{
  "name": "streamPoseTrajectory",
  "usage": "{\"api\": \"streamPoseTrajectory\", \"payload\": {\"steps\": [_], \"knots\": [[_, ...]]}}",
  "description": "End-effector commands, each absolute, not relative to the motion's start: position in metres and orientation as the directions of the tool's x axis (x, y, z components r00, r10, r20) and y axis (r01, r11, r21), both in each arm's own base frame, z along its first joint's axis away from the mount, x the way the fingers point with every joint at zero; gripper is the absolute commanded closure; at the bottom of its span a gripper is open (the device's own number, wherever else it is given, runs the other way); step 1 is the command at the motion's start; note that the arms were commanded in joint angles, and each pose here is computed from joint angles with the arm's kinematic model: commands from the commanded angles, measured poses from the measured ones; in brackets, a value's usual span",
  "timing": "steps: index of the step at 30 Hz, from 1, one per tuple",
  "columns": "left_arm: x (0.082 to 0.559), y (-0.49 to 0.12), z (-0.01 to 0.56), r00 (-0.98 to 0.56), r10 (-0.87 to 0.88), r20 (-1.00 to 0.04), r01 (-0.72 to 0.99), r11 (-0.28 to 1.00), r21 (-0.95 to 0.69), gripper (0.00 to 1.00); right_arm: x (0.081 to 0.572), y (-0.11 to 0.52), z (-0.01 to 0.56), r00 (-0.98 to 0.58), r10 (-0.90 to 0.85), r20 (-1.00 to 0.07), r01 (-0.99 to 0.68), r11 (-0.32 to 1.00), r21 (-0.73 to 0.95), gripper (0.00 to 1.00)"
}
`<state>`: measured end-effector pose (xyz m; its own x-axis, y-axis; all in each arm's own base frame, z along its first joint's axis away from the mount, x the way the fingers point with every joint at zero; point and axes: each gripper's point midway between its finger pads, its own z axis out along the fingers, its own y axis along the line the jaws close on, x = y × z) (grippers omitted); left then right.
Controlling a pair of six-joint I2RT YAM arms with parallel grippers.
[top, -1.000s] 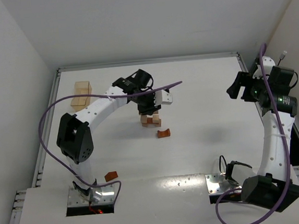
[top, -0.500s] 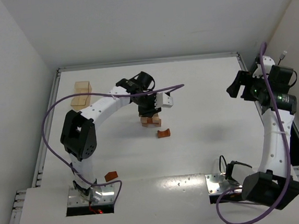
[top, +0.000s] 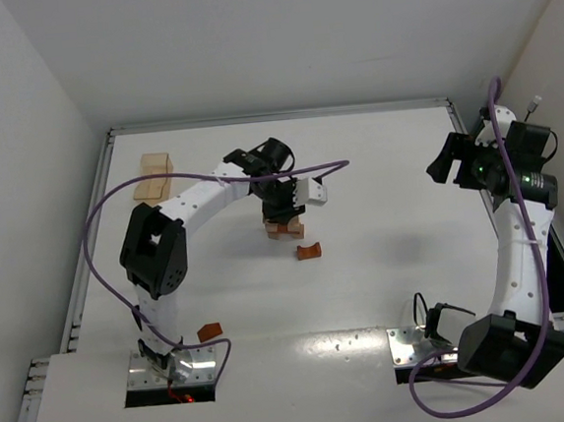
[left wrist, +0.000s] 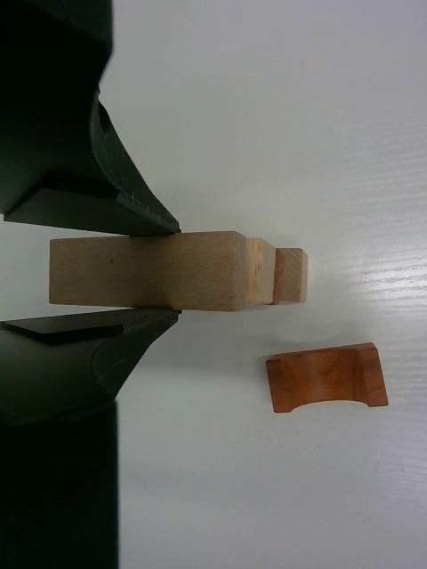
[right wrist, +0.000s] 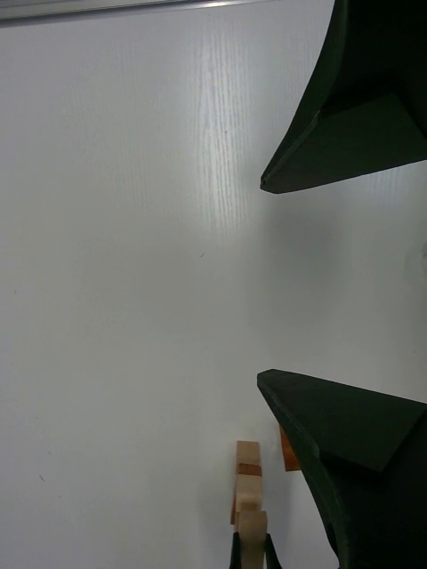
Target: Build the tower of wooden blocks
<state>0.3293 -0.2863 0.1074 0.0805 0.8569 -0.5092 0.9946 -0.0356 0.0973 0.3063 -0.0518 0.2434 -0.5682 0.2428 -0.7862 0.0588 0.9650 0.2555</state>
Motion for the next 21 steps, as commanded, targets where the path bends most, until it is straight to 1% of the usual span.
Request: {"api": "streamPoseTrajectory", "payload": {"steps": [1, 12, 14, 16, 21], "knots": [[0.336, -0.299, 0.118, 0.124, 0.830, -0.544, 0.990, -0.067, 0.124, 0.85, 0.316, -0.054, 0.263, -0.516, 0.235, -0.824, 0.047, 0.968, 0.247, 0.23], [0.345, -0.304, 0.115, 0.125, 0.833, -0.539, 0.989, -0.064, 0.131, 0.85, 0.321, -0.056, 0.263, -0.516, 0.235, -0.824, 0.047, 0.968, 0.247, 0.23], [0.347, -0.305, 0.114, 0.125, 0.833, -0.539, 0.989, -0.064, 0.131, 0.84, 0.322, -0.056, 0.260, -0.523, 0.238, -0.819, 0.049, 0.967, 0.250, 0.23], [0.344, -0.303, 0.111, 0.114, 0.841, -0.529, 0.992, -0.065, 0.111, 0.78, 0.322, -0.056, 0.260, -0.523, 0.238, -0.818, 0.049, 0.967, 0.250, 0.23], [0.339, -0.305, 0.110, 0.113, 0.838, -0.533, 0.993, -0.082, 0.082, 0.78, 0.325, -0.058, 0.259, -0.523, 0.229, -0.821, 0.044, 0.969, 0.242, 0.23]]}}
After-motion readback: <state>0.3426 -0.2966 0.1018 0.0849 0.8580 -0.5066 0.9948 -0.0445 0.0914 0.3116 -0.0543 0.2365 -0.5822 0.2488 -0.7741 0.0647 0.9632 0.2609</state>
